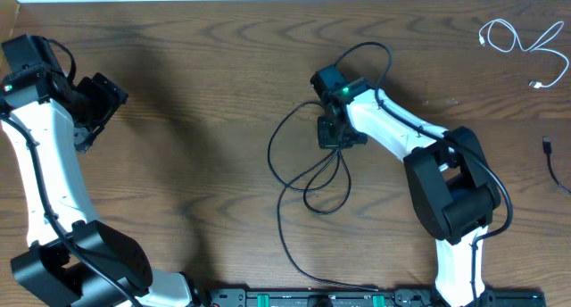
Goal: Untangle cables
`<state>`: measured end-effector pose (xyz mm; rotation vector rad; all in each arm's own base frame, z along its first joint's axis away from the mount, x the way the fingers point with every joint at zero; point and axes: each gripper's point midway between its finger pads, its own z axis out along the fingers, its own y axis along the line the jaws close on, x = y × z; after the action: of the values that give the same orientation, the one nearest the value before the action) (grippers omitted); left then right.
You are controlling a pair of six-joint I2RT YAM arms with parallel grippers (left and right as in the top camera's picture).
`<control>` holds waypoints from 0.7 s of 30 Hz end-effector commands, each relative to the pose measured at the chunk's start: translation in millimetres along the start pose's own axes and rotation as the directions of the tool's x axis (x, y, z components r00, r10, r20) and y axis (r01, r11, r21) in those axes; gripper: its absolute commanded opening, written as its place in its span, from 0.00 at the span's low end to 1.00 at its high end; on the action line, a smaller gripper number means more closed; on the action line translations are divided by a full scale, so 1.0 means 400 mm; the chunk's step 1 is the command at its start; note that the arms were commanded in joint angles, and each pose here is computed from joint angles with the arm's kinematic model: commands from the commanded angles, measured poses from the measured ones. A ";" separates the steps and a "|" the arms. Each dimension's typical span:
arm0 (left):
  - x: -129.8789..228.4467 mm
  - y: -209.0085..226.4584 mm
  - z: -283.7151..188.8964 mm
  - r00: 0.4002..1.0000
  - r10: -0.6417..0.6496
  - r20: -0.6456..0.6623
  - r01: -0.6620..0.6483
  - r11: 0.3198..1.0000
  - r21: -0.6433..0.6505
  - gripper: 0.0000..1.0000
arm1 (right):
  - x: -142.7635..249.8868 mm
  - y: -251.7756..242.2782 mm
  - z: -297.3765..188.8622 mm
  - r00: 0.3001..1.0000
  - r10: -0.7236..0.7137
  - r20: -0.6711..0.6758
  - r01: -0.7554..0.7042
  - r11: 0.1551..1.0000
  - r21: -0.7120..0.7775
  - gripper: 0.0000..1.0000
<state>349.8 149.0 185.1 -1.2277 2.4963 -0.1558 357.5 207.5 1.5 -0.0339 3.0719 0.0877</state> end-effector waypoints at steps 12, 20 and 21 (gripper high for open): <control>0.004 0.000 0.006 1.000 -0.005 -0.014 0.005 1.000 0.004 0.89 | -0.165 -0.133 -0.543 0.905 0.000 0.426 0.068 0.987 -0.145 0.01; 0.005 0.000 0.006 1.000 -0.005 -0.014 0.005 1.000 0.004 0.90 | -0.124 -0.429 -0.859 0.697 0.231 0.678 -0.153 0.973 -0.174 0.01; 0.005 0.000 0.006 1.000 -0.005 -0.015 0.005 1.000 0.004 0.90 | -0.109 -0.477 -0.891 0.661 0.262 0.703 -0.195 0.965 -0.177 0.01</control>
<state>349.9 148.6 185.1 -1.2272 2.4968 -0.1595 394.3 38.2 321.3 0.2314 2.3369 0.2534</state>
